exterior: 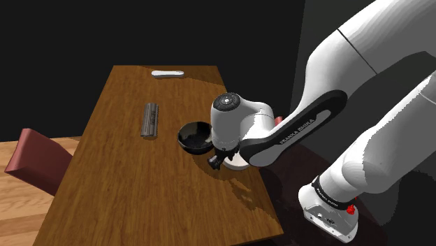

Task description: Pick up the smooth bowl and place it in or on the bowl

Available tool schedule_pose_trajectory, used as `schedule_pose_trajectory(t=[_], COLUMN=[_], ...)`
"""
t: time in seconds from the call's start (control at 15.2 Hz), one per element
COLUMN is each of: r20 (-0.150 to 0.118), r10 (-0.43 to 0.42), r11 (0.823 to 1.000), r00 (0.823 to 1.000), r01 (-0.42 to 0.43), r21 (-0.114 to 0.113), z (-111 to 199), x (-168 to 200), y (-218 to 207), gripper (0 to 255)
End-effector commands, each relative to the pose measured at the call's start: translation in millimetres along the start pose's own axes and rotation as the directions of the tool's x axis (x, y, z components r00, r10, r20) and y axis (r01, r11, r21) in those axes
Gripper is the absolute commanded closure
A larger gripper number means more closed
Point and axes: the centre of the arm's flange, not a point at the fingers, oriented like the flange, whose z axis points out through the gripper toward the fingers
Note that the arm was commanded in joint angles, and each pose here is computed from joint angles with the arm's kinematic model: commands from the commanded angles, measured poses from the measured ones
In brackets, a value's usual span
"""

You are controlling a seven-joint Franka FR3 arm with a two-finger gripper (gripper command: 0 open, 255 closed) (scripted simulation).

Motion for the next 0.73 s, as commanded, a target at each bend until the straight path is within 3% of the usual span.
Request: schedule_pose_trajectory(t=[0.0,0.66], r20=[0.000,0.000], r10=[0.000,0.000], r11=[1.000,1.000], r00=[1.000,1.000], r01=[0.000,0.000], r21=[0.000,0.000], z=[0,-10], x=[0,0], y=[0,2], gripper=[255,255])
